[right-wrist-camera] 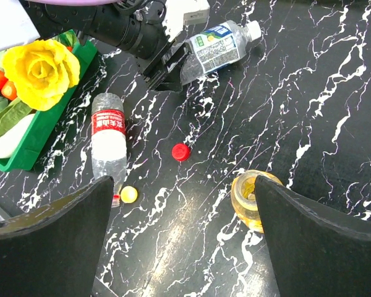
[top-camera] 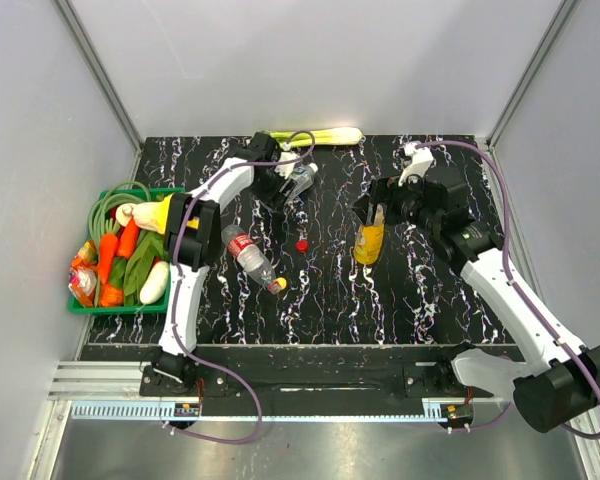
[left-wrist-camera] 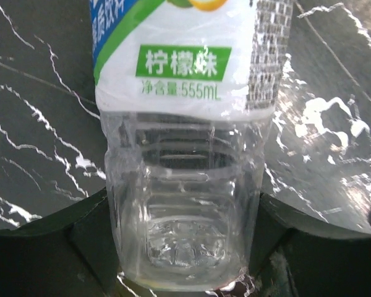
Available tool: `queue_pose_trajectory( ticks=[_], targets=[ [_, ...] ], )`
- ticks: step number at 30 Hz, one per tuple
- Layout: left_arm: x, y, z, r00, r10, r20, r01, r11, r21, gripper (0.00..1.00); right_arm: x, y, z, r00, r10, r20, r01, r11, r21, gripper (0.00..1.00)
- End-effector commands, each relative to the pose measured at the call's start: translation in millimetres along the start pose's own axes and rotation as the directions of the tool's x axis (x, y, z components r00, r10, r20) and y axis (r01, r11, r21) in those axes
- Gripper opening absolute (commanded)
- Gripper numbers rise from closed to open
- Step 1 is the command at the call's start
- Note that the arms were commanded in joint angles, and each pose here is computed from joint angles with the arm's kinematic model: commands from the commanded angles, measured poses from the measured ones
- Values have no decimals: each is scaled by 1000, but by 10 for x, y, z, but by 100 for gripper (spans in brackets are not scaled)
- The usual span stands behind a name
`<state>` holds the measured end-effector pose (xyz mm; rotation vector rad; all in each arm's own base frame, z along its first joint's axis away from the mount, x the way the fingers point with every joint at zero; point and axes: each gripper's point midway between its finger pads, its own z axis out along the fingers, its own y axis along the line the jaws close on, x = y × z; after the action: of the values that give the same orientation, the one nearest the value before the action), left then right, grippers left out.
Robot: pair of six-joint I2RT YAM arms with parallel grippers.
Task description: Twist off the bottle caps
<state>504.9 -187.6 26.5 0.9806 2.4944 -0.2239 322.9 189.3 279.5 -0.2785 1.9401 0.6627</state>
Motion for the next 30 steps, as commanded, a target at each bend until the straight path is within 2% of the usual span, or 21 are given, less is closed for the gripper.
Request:
queue_pose_trajectory(
  ticks=[1, 6, 9, 12, 16, 21, 26, 28, 30],
  targets=[
    [-651, 15, -742, 968, -31, 249, 38, 999, -20, 58, -339, 209, -174, 996, 19, 86, -13, 998, -69, 100],
    [-970, -93, -1518, 915, -42, 400, 42, 999, 9, 58, -443, 322, -258, 994, 49, 100, -38, 994, -107, 100],
    [-1057, -217, -2123, 873, -22, 488, 27, 1000, -5, 59, -537, 415, -322, 991, 63, 117, -46, 989, -141, 100],
    [-988, -359, -2597, 840, -23, 543, 33, 999, -9, 59, -634, 492, -358, 988, 74, 134, -51, 984, -170, 100],
    [-707, -684, -2964, 804, -72, 590, 48, 997, 56, 59, -778, 590, -370, 980, 120, 160, -84, 974, -212, 100],
    [-307, -1228, -3200, 718, -196, 668, 47, 971, 234, 60, -829, 788, -275, 965, 226, 130, -171, 926, -336, 100],
    [186, -1691, -3152, 652, -341, 677, 52, 911, 409, 60, -755, 954, -129, 946, 321, 47, -264, 847, -462, 100],
    [343, -1845, -3164, 620, -396, 677, 49, 881, 471, 60, -653, 1028, -79, 936, 352, -3, -302, 799, -519, 94],
    [533, -1941, -3044, 620, -442, 648, 72, 855, 514, 60, -591, 1048, -15, 918, 395, -39, -350, 760, -548, 90]
  ],
)
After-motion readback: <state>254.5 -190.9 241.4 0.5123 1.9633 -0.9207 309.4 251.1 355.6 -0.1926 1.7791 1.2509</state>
